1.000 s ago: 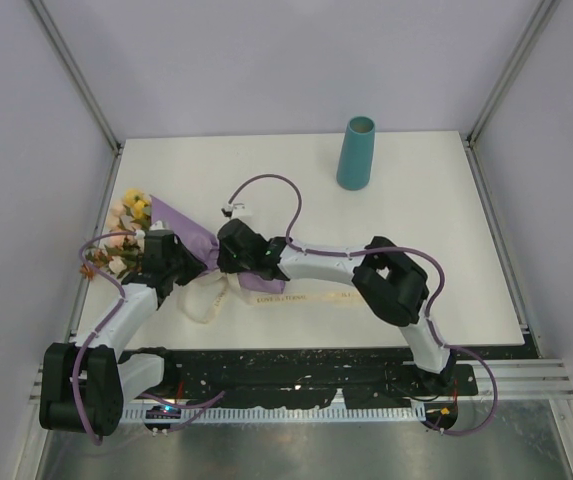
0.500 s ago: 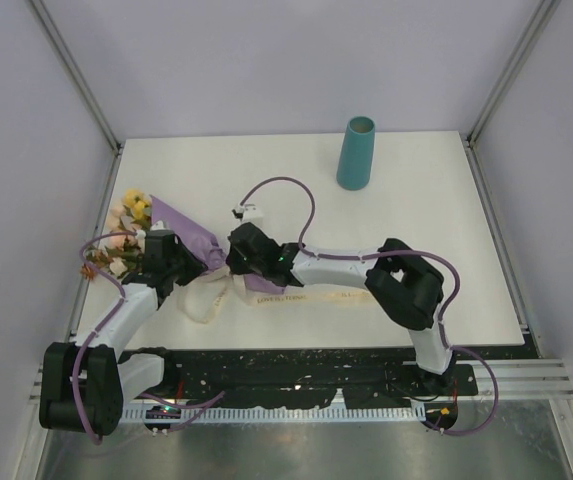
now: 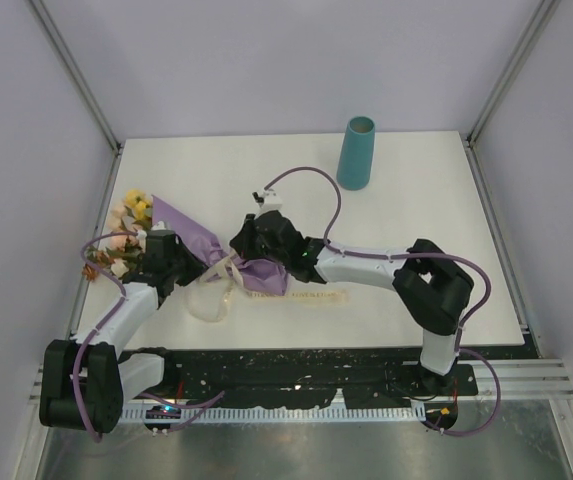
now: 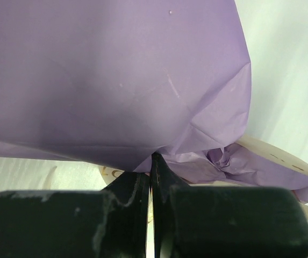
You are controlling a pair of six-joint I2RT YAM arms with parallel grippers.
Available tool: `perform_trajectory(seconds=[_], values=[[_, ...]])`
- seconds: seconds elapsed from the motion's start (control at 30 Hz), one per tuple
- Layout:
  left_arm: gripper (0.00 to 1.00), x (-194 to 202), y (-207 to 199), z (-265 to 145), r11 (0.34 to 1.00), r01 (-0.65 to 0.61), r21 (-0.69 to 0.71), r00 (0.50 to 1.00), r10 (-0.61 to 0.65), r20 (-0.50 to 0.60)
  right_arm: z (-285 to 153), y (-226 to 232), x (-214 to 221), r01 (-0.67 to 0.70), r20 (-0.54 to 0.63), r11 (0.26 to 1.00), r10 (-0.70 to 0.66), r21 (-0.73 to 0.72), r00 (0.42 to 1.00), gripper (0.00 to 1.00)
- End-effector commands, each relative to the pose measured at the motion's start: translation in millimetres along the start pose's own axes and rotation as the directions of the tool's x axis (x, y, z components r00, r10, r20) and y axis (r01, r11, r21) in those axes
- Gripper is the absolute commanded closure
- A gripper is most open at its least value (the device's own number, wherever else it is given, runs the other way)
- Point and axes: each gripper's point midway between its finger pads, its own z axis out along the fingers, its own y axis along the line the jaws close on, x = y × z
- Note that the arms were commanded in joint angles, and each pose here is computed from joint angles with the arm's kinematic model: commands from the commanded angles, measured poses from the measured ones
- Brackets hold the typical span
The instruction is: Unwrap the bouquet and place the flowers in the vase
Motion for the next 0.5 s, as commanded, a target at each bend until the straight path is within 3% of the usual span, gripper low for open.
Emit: perform_trajectory(seconds=[0.0,0.47], values=[[0.93,5,11,2,0.999,-0.018,-0.041,1.000,0.018,-0.009,-22,32,-47,-0.025,0.121,0.994,0.038,-0.109,0.992,0.95],[0.93,2,7,-1,1.000,-0.019,-0.022,1.000,0.019,0.007,-67,-9,-101,0.034,0.252,0.999,-0.038,0.020,0.967,0.95]])
